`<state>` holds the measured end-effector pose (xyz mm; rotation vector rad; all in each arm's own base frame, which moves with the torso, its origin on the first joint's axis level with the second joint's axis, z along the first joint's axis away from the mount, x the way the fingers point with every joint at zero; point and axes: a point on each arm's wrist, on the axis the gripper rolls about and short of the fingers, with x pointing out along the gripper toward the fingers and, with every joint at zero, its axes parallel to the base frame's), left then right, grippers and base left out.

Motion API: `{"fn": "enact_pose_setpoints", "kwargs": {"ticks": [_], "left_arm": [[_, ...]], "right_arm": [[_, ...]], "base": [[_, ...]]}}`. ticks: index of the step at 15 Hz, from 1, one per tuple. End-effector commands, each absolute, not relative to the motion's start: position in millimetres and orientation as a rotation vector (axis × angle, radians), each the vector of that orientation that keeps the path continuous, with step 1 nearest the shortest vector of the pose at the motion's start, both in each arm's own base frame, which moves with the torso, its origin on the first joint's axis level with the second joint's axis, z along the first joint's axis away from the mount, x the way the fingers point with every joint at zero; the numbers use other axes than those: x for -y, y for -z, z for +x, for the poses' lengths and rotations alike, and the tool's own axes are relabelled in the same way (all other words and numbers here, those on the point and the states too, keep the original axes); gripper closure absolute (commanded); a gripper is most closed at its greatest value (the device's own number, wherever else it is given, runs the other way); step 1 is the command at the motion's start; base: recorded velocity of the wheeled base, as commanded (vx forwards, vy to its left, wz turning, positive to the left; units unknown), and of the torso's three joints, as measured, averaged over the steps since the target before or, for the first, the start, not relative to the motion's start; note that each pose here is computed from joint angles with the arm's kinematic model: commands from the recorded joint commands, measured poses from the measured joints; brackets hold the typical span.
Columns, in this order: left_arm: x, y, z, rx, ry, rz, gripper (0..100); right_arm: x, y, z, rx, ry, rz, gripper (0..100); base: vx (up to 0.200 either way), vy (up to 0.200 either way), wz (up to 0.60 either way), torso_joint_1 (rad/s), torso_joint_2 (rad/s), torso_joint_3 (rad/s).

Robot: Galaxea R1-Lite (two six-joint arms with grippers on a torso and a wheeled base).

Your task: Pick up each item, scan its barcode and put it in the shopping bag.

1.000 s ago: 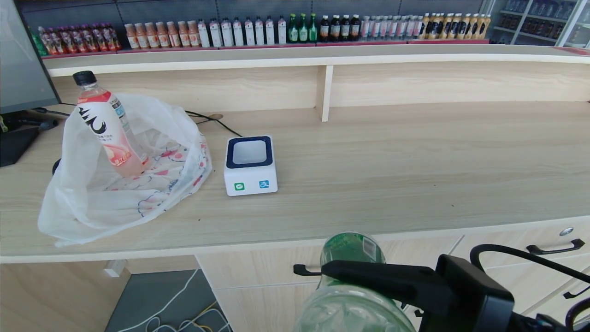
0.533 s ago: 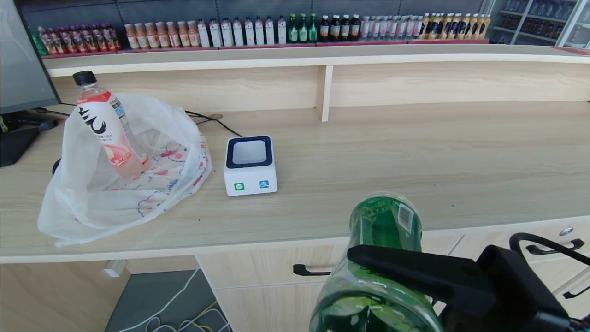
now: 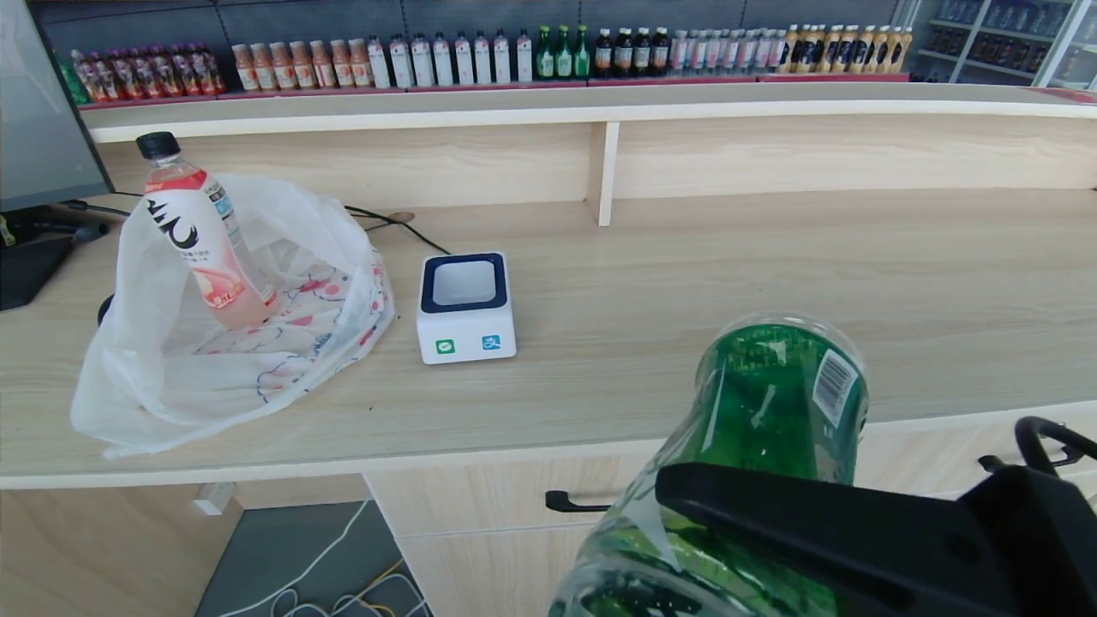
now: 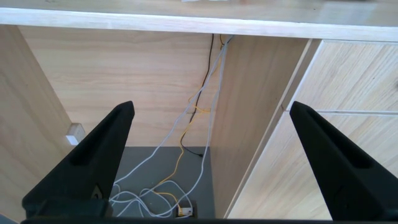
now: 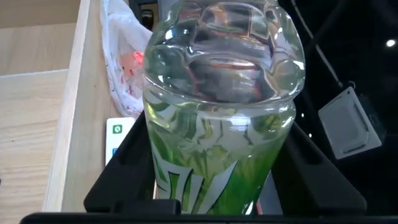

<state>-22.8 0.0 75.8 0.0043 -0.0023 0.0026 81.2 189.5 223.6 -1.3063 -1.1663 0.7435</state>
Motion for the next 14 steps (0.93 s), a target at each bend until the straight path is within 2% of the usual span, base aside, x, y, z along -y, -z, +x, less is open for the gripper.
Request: {"fn": "enact_pose_setpoints", "kwargs": {"ticks": [1,3,14], "left_arm": [[0.0,-75.8,-22.8,0.003,-0.003,0.005,0],[0.0,-75.8,-22.8,0.003,-0.003,0.005,0],[0.0,-75.8,-22.8,0.003,-0.002,0.005,0]], "right_arm": [[-189.0,-225.6,79.2,1.202,-0.716,-1.338,100],[-188.0,-226.9,76.7,1.222,-0.676,-1.379,100],[-185.9,-224.4,72.6,1.221,-0.693,-1.373,100]], "base": [[0.000,0.000,0.00,0.000,0.00,0.000],[0.000,0.000,0.00,0.000,0.00,0.000],[0.000,0.000,0.00,0.000,0.00,0.000]]}}
